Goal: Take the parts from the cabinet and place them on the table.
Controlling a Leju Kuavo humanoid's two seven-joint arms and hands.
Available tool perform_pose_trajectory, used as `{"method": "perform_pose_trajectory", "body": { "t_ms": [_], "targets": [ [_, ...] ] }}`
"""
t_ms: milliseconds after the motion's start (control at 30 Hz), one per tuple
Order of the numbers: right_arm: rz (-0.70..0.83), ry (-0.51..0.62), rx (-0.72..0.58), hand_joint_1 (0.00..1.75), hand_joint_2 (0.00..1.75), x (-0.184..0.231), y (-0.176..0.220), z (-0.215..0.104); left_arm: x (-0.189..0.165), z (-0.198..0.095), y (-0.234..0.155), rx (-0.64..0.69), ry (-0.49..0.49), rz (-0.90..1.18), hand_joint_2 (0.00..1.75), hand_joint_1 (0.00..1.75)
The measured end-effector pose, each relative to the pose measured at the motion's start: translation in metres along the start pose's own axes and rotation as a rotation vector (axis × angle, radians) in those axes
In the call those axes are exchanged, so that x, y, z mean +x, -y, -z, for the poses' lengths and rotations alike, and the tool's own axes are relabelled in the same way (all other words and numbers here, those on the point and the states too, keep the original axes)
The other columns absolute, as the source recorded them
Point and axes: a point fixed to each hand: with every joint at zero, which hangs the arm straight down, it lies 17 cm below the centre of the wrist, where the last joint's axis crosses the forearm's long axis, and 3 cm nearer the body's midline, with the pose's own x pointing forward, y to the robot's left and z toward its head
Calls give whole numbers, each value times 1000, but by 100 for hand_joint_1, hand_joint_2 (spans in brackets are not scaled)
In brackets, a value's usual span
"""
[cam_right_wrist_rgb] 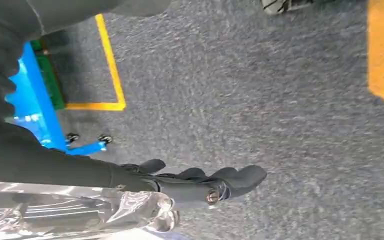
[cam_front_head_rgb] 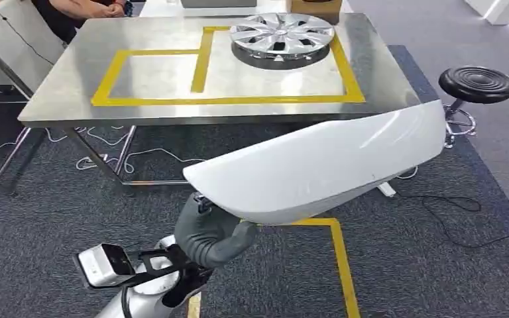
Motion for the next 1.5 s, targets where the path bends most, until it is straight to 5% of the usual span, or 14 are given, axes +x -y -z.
{"method": "perform_pose_trajectory", "body": {
  "t_ms": [967, 1500],
  "targets": [
    [-3, -6, -3, 0, 175, -3, 0, 0, 9, -5, -20, 75, 25, -34, 175, 162],
    [-10, 5, -1, 0, 175, 1, 0, 0, 9, -5, -8, 11, 16, -22, 175, 162]
  ]
}}
